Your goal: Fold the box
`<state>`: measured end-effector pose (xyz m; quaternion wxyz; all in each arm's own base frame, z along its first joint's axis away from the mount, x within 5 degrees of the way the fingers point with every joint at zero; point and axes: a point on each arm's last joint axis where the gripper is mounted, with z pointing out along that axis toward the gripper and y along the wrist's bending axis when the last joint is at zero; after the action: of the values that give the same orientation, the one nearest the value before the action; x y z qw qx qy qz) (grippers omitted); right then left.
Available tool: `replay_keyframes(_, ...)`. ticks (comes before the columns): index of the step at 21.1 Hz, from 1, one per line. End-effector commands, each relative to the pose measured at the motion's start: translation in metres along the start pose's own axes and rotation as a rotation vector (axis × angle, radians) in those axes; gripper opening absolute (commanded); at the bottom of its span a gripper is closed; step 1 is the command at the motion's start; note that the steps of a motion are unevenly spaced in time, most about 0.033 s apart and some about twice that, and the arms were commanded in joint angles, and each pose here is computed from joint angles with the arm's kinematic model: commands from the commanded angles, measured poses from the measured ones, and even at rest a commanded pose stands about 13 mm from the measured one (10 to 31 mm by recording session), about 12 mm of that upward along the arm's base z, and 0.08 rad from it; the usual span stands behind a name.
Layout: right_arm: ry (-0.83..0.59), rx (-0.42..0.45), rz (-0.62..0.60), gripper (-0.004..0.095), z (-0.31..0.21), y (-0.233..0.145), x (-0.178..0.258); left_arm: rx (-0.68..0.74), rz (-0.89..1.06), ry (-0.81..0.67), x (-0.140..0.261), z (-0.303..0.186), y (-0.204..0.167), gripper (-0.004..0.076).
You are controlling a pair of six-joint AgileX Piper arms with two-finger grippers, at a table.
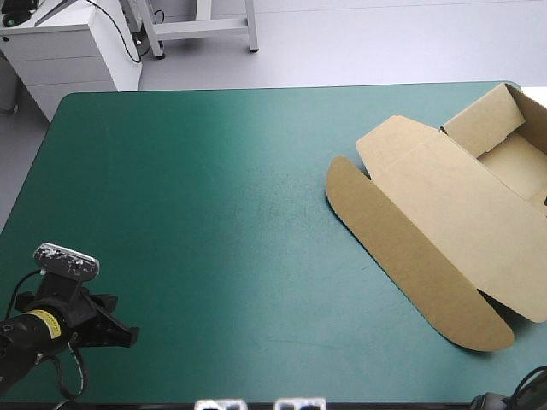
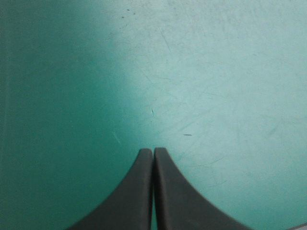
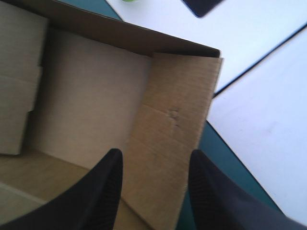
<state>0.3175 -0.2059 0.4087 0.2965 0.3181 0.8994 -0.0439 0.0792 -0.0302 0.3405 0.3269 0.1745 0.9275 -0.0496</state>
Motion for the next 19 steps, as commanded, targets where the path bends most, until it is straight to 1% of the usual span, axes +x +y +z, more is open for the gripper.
replay_keyframes(1, -0.134, -0.161, -0.041, 0.0387, -0.071, 0.015, 0.010, -0.027, 0.017, -0.065, -0.008, -0.005, 0.002, -0.0008)
replay_keyframes(2, -0.156, -0.249, -0.059, 0.0296, -0.094, 0.024, 0.024, -0.035, 0.022, -0.075, -0.006, -0.003, 0.003, -0.0008)
replay_keyframes(3, -0.163, -0.275, -0.079, 0.0246, -0.102, 0.028, 0.031, -0.037, 0.023, -0.080, -0.004, -0.001, 0.003, -0.0008)
replay_keyframes(4, -0.179, -0.316, -0.134, 0.0104, -0.122, 0.038, 0.051, -0.036, 0.026, -0.109, 0.003, 0.002, 0.003, -0.0008)
replay_keyframes(5, -0.178, -0.329, -0.150, 0.0051, -0.128, 0.041, 0.060, -0.033, 0.025, -0.121, 0.007, 0.003, 0.003, -0.0008)
replay_keyframes(6, -0.187, -0.362, -0.202, -0.0016, -0.144, 0.050, 0.081, -0.019, 0.020, -0.151, 0.016, 0.005, 0.002, -0.0008)
replay_keyframes(7, -0.196, -0.379, -0.230, -0.0014, -0.153, 0.054, 0.092, -0.013, 0.017, -0.171, 0.020, 0.005, 0.002, -0.0008)
replay_keyframes(8, -0.203, -0.416, -0.307, -0.0014, -0.166, 0.061, 0.115, -0.007, 0.017, -0.199, 0.028, 0.006, 0.002, -0.0008)
replay_keyframes(9, -0.201, -0.452, -0.357, -0.0014, -0.176, 0.064, 0.136, -0.005, 0.016, -0.220, 0.034, 0.008, 0.001, -0.0008)
replay_keyframes(10, -0.197, -0.469, -0.387, -0.0014, -0.179, 0.065, 0.148, -0.005, 0.019, -0.228, 0.038, 0.010, 0.001, -0.0008)
replay_keyframes(12, -0.174, -0.517, -0.509, -0.0014, -0.182, 0.061, 0.195, -0.007, 0.045, -0.233, 0.050, 0.017, 0.001, -0.0008)
replay_keyframes(14, -0.175, -0.531, -0.522, -0.0014, -0.181, 0.055, 0.217, -0.007, 0.048, -0.224, 0.057, 0.022, 0.001, -0.0008)
replay_keyframes(15, -0.168, -0.536, -0.527, -0.0014, -0.174, 0.048, 0.237, -0.007, 0.049, -0.219, 0.061, 0.025, 0.001, -0.0008)
replay_keyframes(19, -0.160, -0.526, -0.513, -0.0014, -0.151, 0.035, 0.271, -0.007, 0.047, -0.257, 0.061, 0.021, 0.001, -0.0008)
